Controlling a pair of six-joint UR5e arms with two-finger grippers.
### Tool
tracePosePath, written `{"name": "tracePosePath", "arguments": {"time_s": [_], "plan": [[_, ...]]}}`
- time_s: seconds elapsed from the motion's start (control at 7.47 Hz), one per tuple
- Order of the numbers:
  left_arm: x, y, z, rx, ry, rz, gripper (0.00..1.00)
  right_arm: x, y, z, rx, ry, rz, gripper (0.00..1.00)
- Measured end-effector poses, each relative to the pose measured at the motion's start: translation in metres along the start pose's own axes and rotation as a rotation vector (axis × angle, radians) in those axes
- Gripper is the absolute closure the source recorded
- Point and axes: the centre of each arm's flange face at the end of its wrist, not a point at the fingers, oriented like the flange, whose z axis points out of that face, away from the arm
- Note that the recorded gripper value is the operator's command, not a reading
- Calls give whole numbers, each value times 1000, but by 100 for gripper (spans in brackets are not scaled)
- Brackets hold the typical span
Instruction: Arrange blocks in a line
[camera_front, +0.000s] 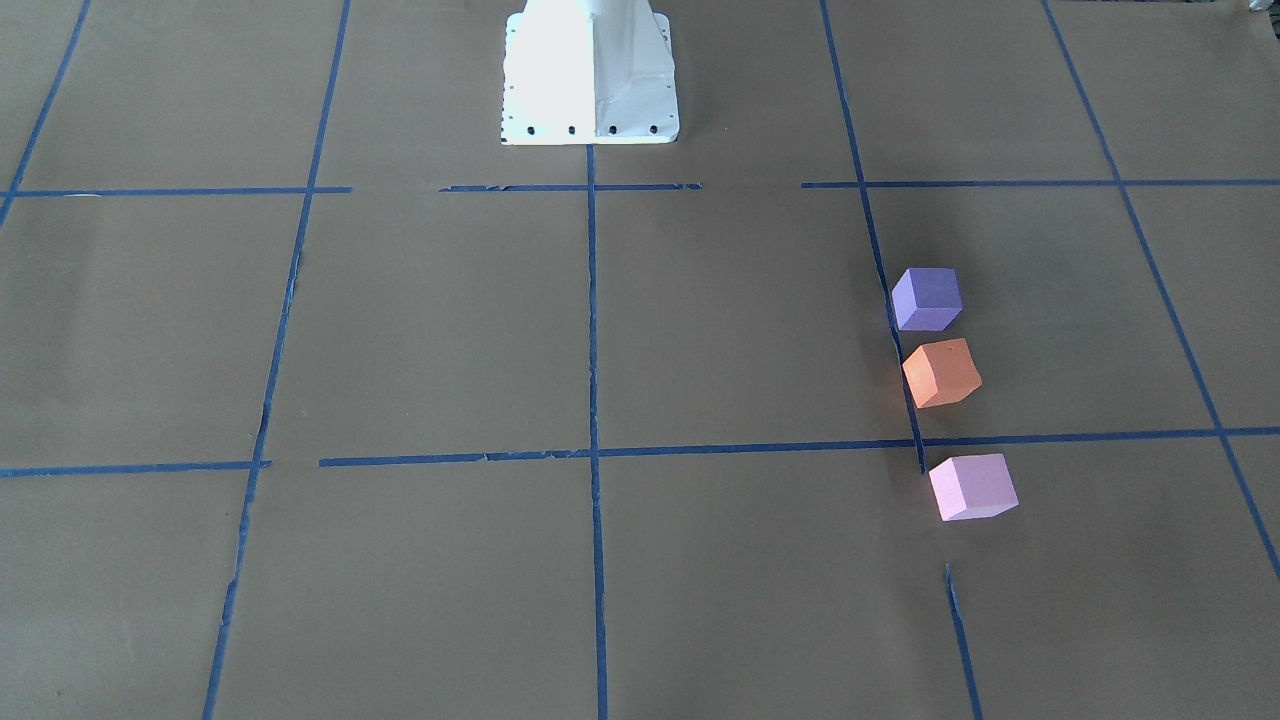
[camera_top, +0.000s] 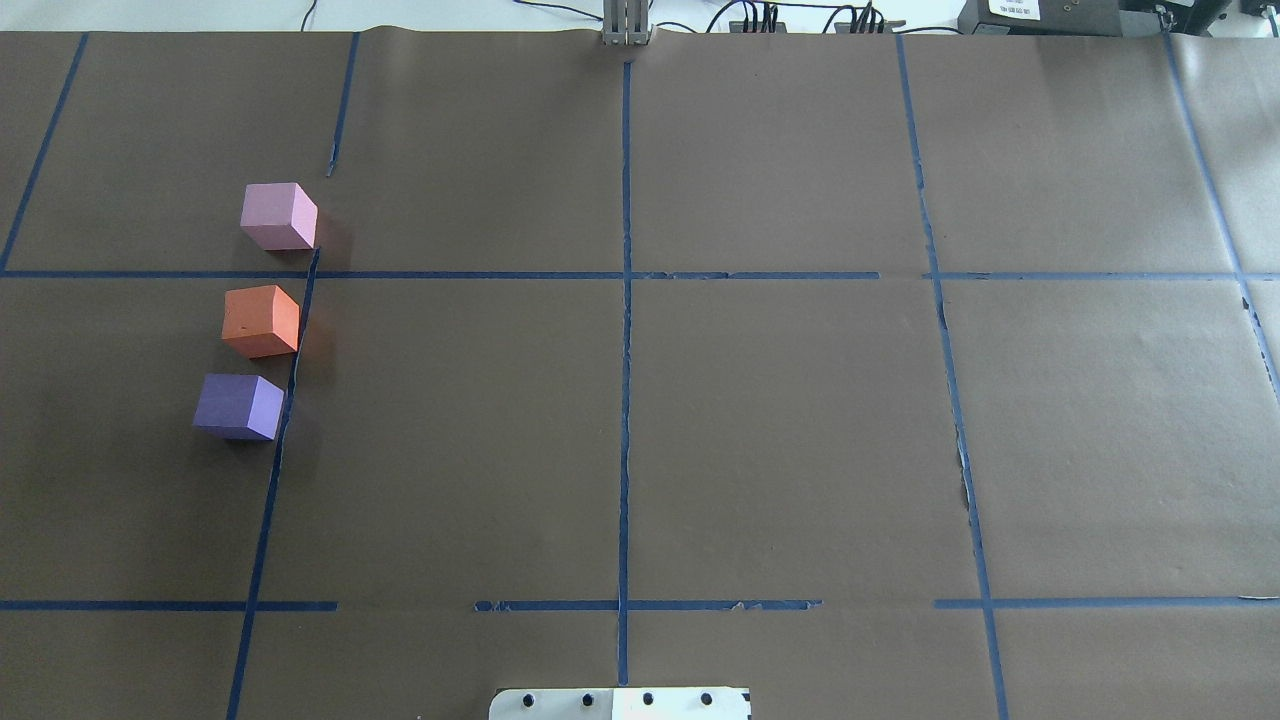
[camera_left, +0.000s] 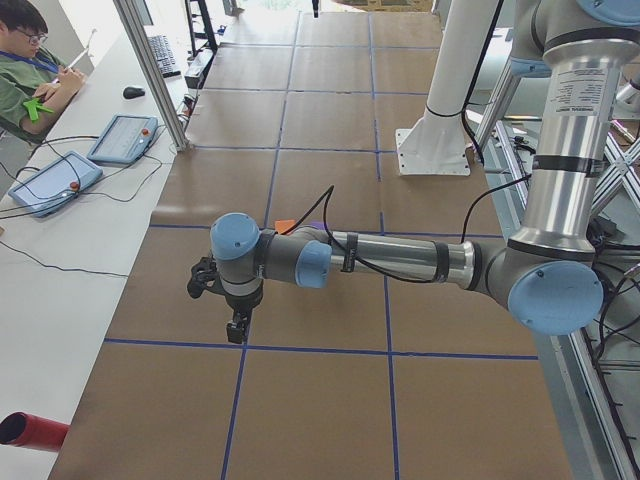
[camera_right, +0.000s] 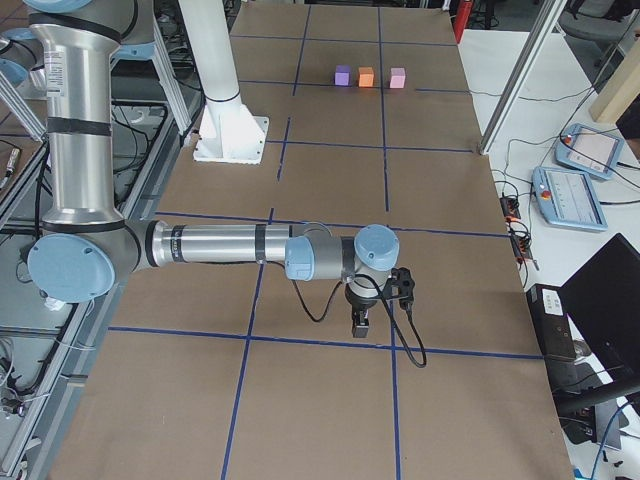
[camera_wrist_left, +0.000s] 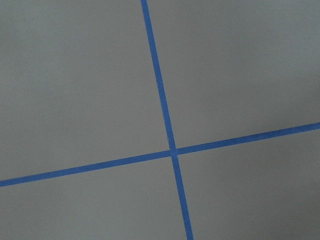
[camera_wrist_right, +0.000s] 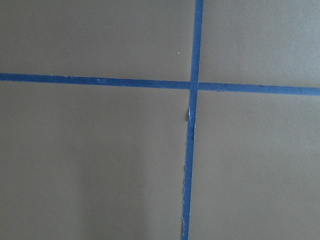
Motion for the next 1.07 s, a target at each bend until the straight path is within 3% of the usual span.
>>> {"name": "tracePosePath", "arguments": {"time_s": [0.4, 1.07], "plan": [[-8, 13, 8, -20, 55, -40, 0, 0, 0, 0, 0, 0, 0, 0], [-16, 24, 19, -61, 58, -79, 0, 0, 0, 0, 0, -1, 0, 0]]}}
